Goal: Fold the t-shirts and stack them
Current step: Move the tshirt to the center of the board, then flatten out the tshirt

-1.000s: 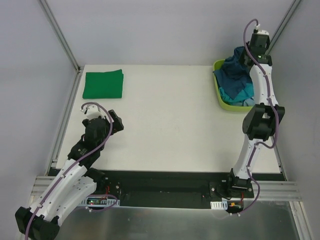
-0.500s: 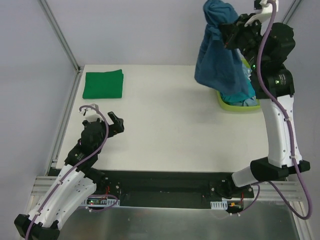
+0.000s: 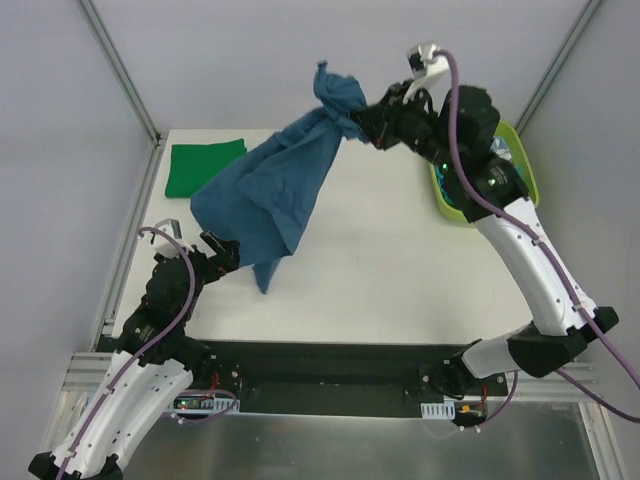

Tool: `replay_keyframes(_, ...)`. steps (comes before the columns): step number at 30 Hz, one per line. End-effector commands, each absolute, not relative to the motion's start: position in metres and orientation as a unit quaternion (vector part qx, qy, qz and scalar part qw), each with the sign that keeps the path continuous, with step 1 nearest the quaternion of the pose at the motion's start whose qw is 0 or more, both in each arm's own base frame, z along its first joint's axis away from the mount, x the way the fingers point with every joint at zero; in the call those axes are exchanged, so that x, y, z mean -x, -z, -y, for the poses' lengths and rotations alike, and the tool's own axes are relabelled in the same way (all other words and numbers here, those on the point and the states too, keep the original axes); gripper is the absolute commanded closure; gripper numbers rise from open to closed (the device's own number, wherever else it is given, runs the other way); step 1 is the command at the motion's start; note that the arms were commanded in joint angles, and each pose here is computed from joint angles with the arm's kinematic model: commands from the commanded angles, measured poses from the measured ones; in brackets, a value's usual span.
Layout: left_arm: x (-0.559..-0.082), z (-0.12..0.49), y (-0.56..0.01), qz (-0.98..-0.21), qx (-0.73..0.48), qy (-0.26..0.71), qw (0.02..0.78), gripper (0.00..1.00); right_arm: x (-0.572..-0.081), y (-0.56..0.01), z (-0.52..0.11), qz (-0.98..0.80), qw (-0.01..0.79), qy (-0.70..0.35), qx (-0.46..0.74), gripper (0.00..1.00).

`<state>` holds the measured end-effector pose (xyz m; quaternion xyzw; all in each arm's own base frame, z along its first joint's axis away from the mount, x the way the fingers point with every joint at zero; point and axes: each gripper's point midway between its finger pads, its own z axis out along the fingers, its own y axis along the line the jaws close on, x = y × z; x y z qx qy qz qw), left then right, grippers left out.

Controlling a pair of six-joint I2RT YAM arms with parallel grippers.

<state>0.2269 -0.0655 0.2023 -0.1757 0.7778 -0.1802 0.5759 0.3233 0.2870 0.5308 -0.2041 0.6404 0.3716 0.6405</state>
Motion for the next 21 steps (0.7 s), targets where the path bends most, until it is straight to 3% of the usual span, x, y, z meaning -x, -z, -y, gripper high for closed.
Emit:
replay_keyframes(1, -0.222, 0.060, -0.202, -0.770, 0.214, 0.187, 0.571, 0.01, -0.354, -0.427, -0.220, -0.737, 0.615, -0.274, 0.063, 0.95)
replay_keyframes(5, -0.225, 0.065, -0.183, -0.788, 0.219, 0.185, 0.545, 0.01, -0.365, -0.272, -0.162, -0.830, 0.511, -0.224, -0.014, 0.75)
replay_keyframes(6, -0.226, 0.067, -0.178, -0.797, 0.213, 0.181, 0.536, 0.01, -0.367, -0.229, -0.142, -0.855, 0.478, -0.198, -0.045, 0.66)
replay_keyframes(8, -0.227, 0.073, -0.165, -0.818, 0.203, 0.172, 0.511, 0.01, -0.365, -0.190, -0.117, -0.878, 0.441, -0.171, -0.072, 0.35)
replay_keyframes(11, -0.229, 0.080, -0.141, -0.845, 0.213, 0.163, 0.463, 0.01, -0.362, -0.167, -0.092, -0.894, 0.421, -0.118, -0.096, 0.04)
replay_keyframes(15, -0.232, 0.087, -0.118, -0.874, 0.216, 0.143, 0.412, 0.01, -0.358, -0.170, -0.106, -0.893, 0.428, -0.123, -0.068, 0.04)
replay_keyframes(21, -0.241, 0.077, -0.093, -0.890, 0.264, 0.144, 0.343, 0.01, -0.337, -0.178, -0.187, -0.884, 0.437, -0.148, 0.080, 0.04)
